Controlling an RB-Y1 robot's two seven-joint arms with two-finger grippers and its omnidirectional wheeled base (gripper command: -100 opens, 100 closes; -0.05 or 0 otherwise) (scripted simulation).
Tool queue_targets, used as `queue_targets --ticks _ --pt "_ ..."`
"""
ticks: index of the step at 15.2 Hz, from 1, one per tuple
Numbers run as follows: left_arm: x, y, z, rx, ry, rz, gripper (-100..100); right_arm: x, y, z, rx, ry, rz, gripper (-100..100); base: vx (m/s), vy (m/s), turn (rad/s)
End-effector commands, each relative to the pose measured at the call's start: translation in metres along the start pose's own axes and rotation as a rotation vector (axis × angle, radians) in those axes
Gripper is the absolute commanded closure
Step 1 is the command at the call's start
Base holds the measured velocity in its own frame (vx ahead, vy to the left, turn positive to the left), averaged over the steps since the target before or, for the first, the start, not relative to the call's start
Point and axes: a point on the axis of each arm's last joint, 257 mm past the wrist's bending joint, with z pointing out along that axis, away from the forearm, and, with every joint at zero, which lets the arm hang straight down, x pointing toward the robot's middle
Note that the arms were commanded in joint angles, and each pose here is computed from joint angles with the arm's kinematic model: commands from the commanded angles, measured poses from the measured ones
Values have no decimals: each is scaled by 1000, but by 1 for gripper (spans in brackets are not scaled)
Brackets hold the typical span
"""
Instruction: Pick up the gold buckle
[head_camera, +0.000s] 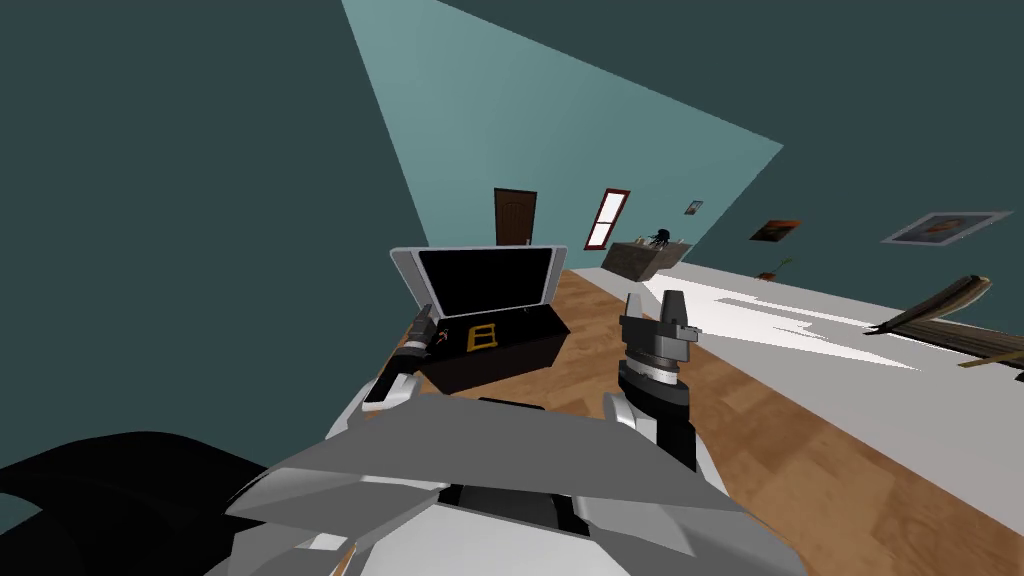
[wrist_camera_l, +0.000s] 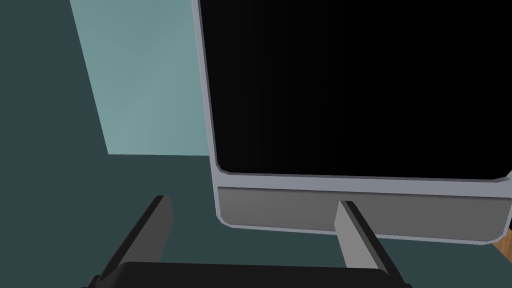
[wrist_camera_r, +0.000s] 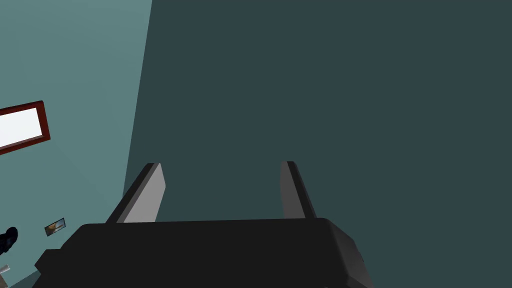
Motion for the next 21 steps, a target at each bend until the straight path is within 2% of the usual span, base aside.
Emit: queue_targets --ticks 1,2,4,5,7,8,10,11,13,14,16,17,19,20,21 --pt "-5 11 3 -34 -10 -2 -100 0 0 0 0 0 0 0 23 5 -92" --pt "-20 28 2 -81 -36 -8 -100 0 0 0 0 0 0 0 28 -1 -236" --pt "-20 34 2 -106 -38 -8 -100 0 0 0 0 0 0 0 26 7 -168" --pt "-35 51 0 -152 -66 -16 -100 0 0 0 0 0 0 0 27 2 -254" --pt "-36 57 -1 -179 -69 -17 -100 0 0 0 0 0 0 0 28 10 -170" --pt "-51 74 -4 -225 -100 -27 -100 0 0 0 0 0 0 0 29 8 -230" --pt "-52 81 -5 -253 -103 -28 -100 0 0 0 0 0 0 0 29 11 -183" --pt "-67 96 -9 -293 -135 -41 -100 0 0 0 0 0 0 0 30 5 -234" --pt "-68 104 -12 -327 -139 -42 -100 0 0 0 0 0 0 0 31 8 -192" --pt "-83 119 -17 -368 -172 -58 -100 0 0 0 0 0 0 0 29 8 -216" --pt "-84 127 -20 -402 -176 -60 -100 0 0 0 0 0 0 0 28 10 -202" --pt "-99 142 -27 -444 -211 -78 -100 0 0 0 0 0 0 0 29 10 -240" --pt "-99 150 -31 -477 -215 -81 -100 0 0 0 0 0 0 0 29 15 -193" --pt "-113 165 -40 -521 -252 -102 -100 0 0 0 0 0 0 0 33 11 -241" --pt "-113 168 -42 -535 -254 -103 -100 0 0 0 0 0 0 0 35 13 -271"
